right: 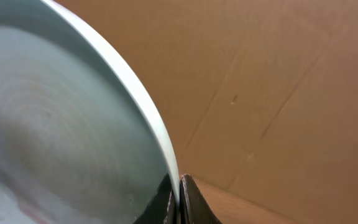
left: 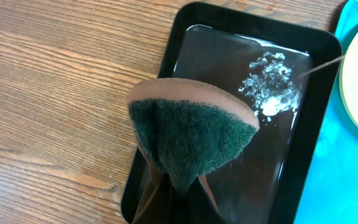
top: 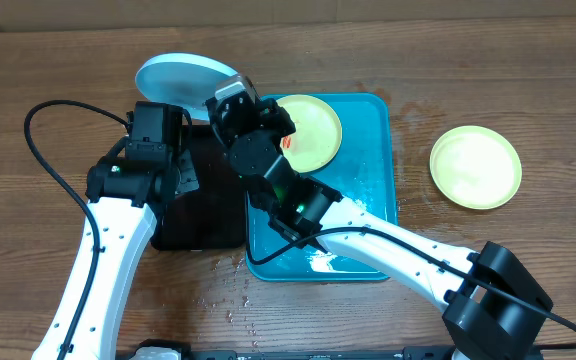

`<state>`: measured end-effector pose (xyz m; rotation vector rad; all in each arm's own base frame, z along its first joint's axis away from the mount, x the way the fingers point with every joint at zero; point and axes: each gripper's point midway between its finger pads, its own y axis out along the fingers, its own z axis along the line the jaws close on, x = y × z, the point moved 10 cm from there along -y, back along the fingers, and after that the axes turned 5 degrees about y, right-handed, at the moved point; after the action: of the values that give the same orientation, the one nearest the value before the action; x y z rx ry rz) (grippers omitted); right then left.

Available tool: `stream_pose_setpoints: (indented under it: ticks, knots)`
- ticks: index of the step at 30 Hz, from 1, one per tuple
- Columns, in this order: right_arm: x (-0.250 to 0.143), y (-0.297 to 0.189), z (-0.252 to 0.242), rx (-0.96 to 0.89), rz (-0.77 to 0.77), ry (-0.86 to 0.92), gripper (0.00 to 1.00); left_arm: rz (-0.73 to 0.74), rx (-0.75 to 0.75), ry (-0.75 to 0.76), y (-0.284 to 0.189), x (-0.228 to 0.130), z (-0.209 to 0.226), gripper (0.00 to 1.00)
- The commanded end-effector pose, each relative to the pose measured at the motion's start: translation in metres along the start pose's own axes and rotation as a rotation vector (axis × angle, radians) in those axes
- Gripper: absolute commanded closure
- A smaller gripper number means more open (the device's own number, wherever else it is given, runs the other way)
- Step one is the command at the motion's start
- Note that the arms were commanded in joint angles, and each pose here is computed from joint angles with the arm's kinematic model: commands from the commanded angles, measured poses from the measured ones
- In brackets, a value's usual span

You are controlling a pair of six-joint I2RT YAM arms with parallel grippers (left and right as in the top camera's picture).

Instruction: Clean dirty plates on tray and stack at the side

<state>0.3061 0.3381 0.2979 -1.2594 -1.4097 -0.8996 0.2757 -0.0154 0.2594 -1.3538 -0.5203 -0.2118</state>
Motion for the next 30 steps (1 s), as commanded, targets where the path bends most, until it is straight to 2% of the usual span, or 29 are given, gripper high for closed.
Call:
stream_pose_setpoints:
  ticks: [1, 9, 15, 24, 26, 27, 30]
  knots:
    - [0.016, -0.001, -0.013, -0.023, -0.016, 0.160, 0.96, -0.020, 0.016, -0.023, -0.003, 0.004, 0.002, 0.96]
    - [-0.029, 0.017, -0.022, 0.161, 0.268, 0.427, 0.96, -0.018, 0.009, -0.030, -0.003, 0.004, 0.002, 0.96]
    - [-0.053, 0.035, -0.053, 0.175, 0.445, 0.616, 0.96, -0.018, 0.009, -0.030, -0.003, 0.003, 0.002, 0.96]
    - [-0.091, 0.066, -0.162, 0.273, 0.698, 0.896, 0.96, -0.018, 0.010, -0.030, -0.003, 0.003, 0.002, 0.96]
    - [-0.105, 0.067, -0.200, 0.248, 0.754, 0.967, 0.96, -0.018, 0.010, -0.030, -0.003, 0.003, 0.002, 0.96]
    - [-0.118, 0.065, -0.235, 0.194, 0.783, 1.027, 0.96, -0.018, 0.009, -0.030, -0.003, 0.004, 0.002, 0.96]
    - [-0.136, 0.058, -0.288, 0.094, 0.810, 1.119, 0.96, -0.018, 0.009, -0.030, -0.003, 0.003, 0.002, 0.96]
